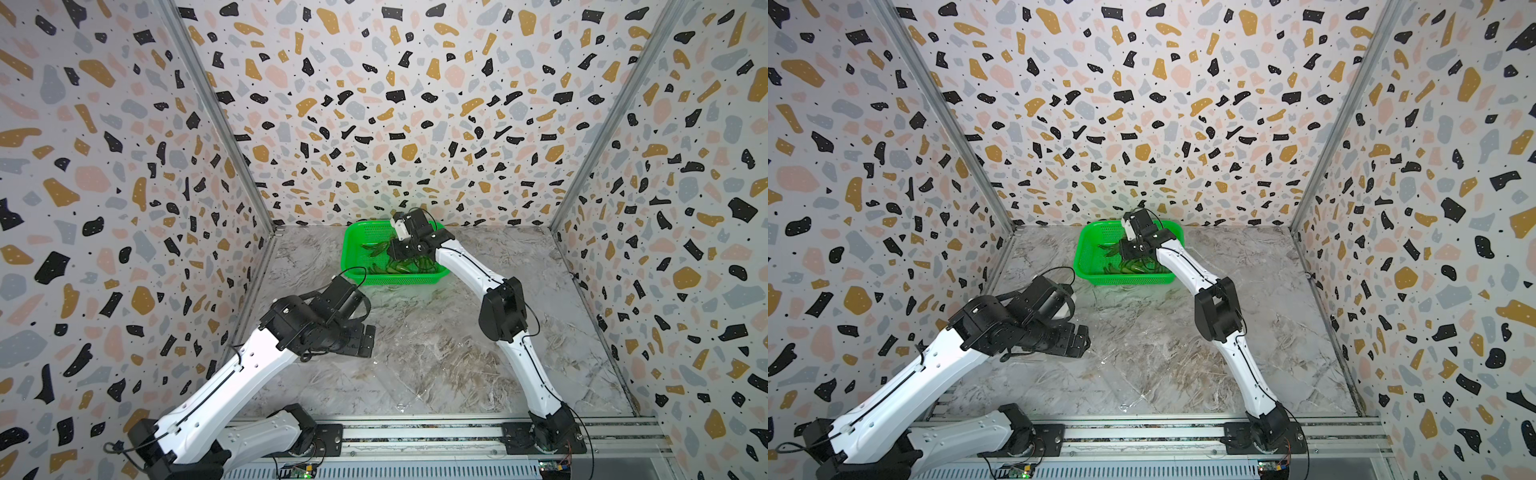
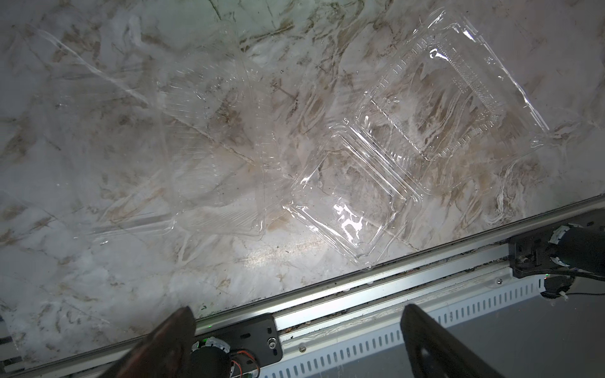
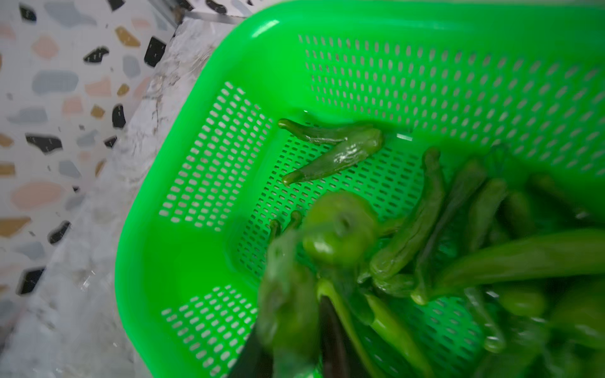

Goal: Take small green peppers out of containers
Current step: Place the green pepper in the basket.

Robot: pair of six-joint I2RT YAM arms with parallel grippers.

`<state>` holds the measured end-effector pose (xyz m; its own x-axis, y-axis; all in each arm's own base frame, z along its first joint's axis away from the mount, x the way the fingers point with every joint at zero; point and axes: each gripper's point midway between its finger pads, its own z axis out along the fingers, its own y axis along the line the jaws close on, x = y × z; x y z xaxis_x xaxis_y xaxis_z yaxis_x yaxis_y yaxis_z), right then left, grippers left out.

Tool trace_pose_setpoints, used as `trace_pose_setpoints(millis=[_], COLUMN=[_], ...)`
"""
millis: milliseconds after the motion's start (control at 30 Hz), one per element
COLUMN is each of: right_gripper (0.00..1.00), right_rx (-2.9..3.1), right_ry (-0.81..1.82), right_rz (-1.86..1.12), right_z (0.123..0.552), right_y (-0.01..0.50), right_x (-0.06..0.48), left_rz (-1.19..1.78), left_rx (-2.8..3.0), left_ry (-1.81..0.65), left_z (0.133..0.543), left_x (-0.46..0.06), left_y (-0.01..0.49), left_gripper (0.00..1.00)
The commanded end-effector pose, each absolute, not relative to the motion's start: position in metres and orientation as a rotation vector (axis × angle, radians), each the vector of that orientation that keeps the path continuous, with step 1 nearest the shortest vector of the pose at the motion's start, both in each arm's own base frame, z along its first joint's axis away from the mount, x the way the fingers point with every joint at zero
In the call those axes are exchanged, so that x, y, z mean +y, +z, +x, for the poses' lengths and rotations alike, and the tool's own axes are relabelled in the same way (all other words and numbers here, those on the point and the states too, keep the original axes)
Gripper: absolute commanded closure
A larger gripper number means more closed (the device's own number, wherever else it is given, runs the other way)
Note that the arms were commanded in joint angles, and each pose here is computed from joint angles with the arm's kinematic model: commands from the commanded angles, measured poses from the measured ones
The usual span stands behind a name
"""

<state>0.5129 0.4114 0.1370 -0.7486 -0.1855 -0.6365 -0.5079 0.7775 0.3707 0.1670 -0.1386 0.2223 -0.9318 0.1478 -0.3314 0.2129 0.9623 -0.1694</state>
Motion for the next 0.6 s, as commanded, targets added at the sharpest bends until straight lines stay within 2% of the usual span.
trace_pose_setpoints(millis=[0, 33, 133, 367, 567], right_gripper=[0.41, 0.35, 0.28, 0.26, 0.22], right_rx=[2.360, 2.365, 2.337, 2.305, 2.341], right_ry=[0.766, 0.761, 0.754, 0.682, 0.547], right_rz=[-0.490, -0.480, -0.471, -0.462, -0.328], right_z=[0.517, 0.516, 0.512, 0.484, 0.452], right_y=[0.160, 0.162, 0.186, 0.260, 0.266], right_x=[0.405, 0.402, 0.397, 0.356, 0.262], left_rz=[0.231, 0.228, 0.215, 0.244, 0.220], left_rx=[2.783, 2.783, 2.772, 2.652, 2.524], left_ry=[-0.266, -0.264, -0.269, -0.280, -0.079], left_z=[0.166, 0.166, 0.167, 0.186, 0.219], left_x=[-0.130, -0.130, -0.129, -0.129, -0.101], left_y=[0.229, 0.229, 0.230, 0.245, 0.260], left_gripper=[0.01, 0.01, 0.01, 0.01, 0.01])
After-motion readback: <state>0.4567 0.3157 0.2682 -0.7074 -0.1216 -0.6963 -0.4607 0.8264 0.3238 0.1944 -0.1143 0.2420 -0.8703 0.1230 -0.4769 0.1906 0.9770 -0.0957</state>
